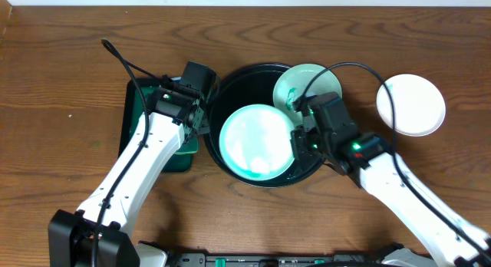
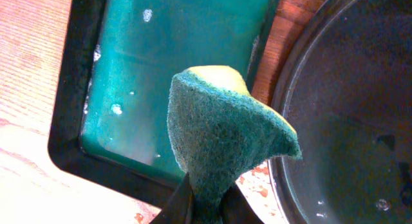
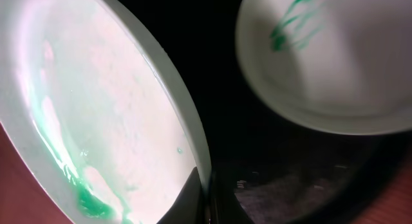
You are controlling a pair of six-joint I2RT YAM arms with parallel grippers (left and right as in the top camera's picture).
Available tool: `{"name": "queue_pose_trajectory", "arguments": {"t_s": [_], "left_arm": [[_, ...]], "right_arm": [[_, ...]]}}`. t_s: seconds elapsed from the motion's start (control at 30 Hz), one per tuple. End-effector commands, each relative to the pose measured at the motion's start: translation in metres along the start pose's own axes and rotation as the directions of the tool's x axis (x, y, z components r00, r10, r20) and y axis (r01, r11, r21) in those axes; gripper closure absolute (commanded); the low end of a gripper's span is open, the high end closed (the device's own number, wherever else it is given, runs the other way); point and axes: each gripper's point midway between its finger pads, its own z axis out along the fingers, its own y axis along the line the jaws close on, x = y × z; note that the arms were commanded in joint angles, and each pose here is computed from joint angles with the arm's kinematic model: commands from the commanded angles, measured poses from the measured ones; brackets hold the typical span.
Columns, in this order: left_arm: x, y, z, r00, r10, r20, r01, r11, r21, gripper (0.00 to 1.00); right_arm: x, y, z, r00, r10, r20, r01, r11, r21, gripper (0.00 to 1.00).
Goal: Clean dirty plates on tray and stack at the side
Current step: 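Move the sponge back over the water tray with the left gripper, then lift the pale green plate upright with the right gripper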
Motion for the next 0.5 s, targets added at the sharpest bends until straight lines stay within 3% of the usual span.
{"name": "queue_pose_trajectory", "arguments": {"t_s": [0.0,0.47], "left_arm": [[-0.003,-0.002,-0.002,1.0,-0.023,-0.002,0.023,1.0,0.013,0.93],[0.002,-0.009,-0.002,0.999,-0.015,-0.03,0.016,0.998,0.057,0.93]], "right_arm": [[-0.017,-0.013,-0.02,0.996,-0.051,0.078,0.042,0.994,0.105,0.99],[-0.044,-0.062,-0.04,0.975,-0.052,0.215,-0.039,0.917,0.397,0.99]]}}
